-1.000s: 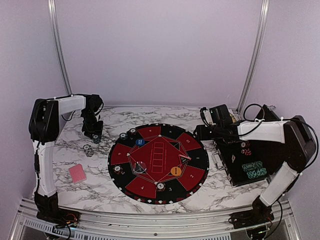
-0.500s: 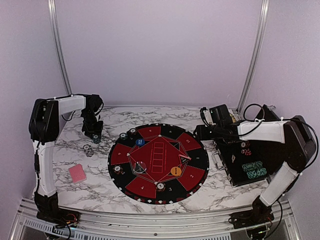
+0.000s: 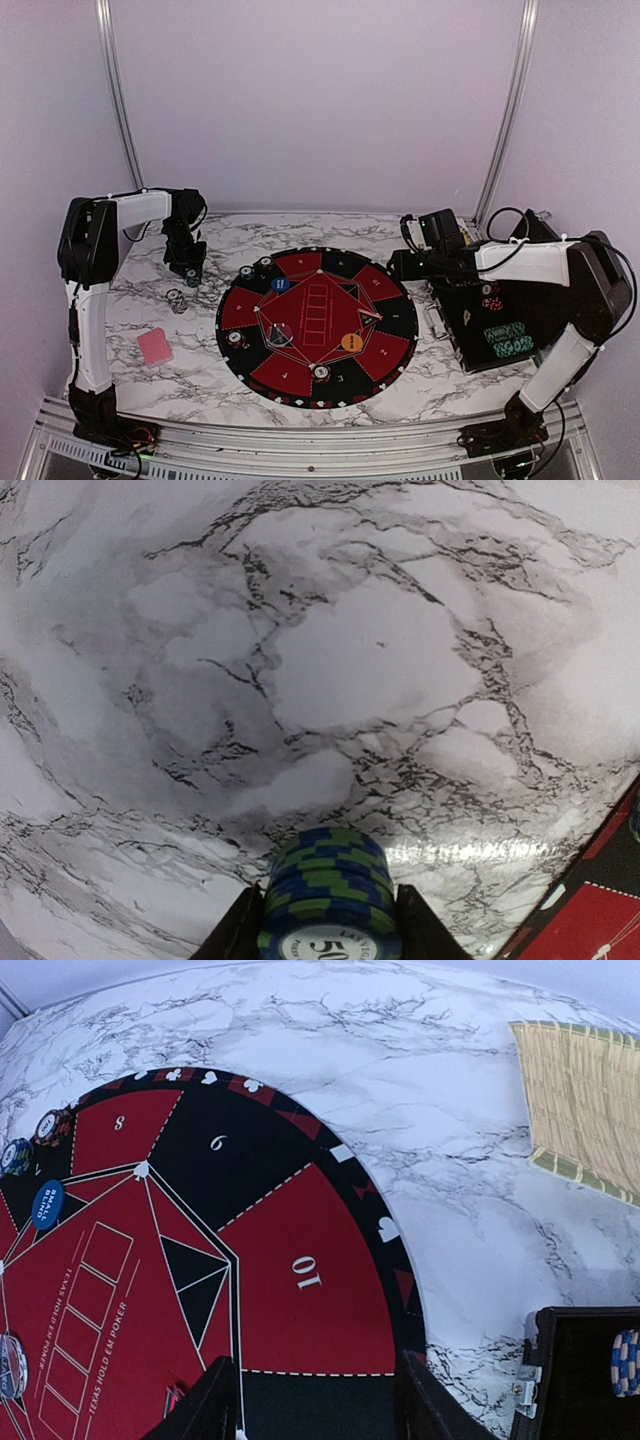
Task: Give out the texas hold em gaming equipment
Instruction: Pick up the pile of poker chips from the pile of poker chips.
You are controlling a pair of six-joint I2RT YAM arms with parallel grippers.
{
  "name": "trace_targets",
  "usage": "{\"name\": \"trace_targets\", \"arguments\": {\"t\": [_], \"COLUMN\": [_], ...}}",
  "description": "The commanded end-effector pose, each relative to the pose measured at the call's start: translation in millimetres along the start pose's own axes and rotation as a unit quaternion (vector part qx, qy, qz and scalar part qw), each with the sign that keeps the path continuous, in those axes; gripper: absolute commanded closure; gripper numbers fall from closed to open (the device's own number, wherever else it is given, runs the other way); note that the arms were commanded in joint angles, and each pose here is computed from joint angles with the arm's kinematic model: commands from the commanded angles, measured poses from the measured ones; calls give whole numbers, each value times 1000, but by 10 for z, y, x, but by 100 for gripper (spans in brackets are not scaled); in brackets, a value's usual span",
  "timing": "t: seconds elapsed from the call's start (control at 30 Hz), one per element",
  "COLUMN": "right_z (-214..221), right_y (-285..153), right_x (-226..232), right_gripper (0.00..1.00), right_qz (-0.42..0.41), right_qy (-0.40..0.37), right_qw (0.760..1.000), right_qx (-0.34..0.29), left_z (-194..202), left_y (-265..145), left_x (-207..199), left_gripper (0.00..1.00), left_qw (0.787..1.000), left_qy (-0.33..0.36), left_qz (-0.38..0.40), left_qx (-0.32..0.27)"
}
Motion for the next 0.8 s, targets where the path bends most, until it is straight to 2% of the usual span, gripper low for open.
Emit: {"name": "trace_targets", "arguments": {"t": [0.0,0.77], "right_z": [-70,-66], "right_y": [-19,-2], "right_x": [-24,-18], "right_gripper": [48,48], "right_qz": [6,3], "right_qy": [-1,0], "right_qw": [1000,1000], "right_qx": [-10,-8], "left_z": [-8,-43], "left_y": [-85,-241], "left_x": [35,-5], "left_gripper": [64,64], "left_qw": [1000,1000], "left_qy": [4,6], "left_qz": [-5,-6], "left_qx": [-2,-13]}}
Point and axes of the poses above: each gripper's point midway between its finger pads, its own y axis out along the fingers, its own x axis along the line the jaws close on, z = x × y, the point moved 7 cm from there along -y, back along the fingers, and after that the axes turned 7 degrees about y, right-handed, at the moved point
